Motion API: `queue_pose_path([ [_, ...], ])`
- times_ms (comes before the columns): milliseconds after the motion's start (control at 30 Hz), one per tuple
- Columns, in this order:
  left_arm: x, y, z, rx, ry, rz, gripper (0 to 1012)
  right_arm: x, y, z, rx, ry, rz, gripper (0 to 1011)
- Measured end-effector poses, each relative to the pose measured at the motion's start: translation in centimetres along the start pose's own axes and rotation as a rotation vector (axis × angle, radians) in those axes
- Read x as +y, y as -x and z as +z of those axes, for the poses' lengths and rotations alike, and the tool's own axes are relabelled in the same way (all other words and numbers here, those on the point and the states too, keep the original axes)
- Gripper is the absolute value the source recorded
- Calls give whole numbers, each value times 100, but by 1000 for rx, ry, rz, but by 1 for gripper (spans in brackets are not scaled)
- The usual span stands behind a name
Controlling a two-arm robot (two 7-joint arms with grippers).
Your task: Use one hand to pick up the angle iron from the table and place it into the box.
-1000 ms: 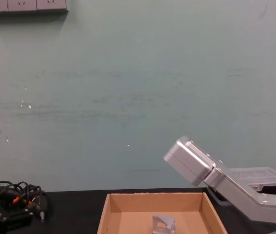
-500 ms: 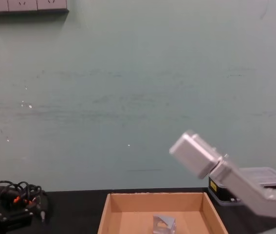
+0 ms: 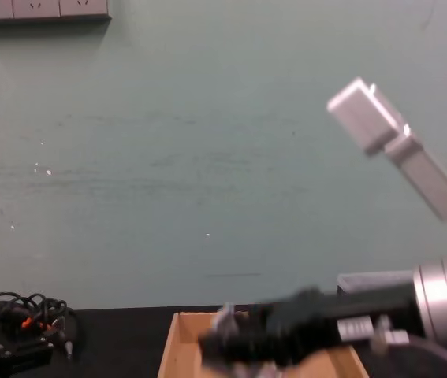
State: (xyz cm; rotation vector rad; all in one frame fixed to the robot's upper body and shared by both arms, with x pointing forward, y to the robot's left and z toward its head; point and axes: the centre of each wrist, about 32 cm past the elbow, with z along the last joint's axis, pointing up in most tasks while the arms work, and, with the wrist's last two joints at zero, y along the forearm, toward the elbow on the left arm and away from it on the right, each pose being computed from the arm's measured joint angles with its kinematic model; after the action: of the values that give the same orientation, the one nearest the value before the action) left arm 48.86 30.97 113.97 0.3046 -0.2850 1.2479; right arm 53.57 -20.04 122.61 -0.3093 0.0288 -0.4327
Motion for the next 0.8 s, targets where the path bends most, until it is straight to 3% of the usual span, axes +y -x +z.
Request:
queue_pose_path([
  [33, 0, 0, 0, 0, 0, 0, 1000, 0, 0, 0, 0, 0, 0, 456],
  [200, 0, 0, 0, 0, 0, 0, 1000, 27, -190, 227, -22, -20, -73, 457],
  [400, 0, 0, 0, 0, 0, 0, 1000, 156, -477, 397, -25, 7, -186, 457],
  [800, 0, 0, 1, 0, 0, 0, 1000, 355, -858, 371, 21, 104, -380, 457],
])
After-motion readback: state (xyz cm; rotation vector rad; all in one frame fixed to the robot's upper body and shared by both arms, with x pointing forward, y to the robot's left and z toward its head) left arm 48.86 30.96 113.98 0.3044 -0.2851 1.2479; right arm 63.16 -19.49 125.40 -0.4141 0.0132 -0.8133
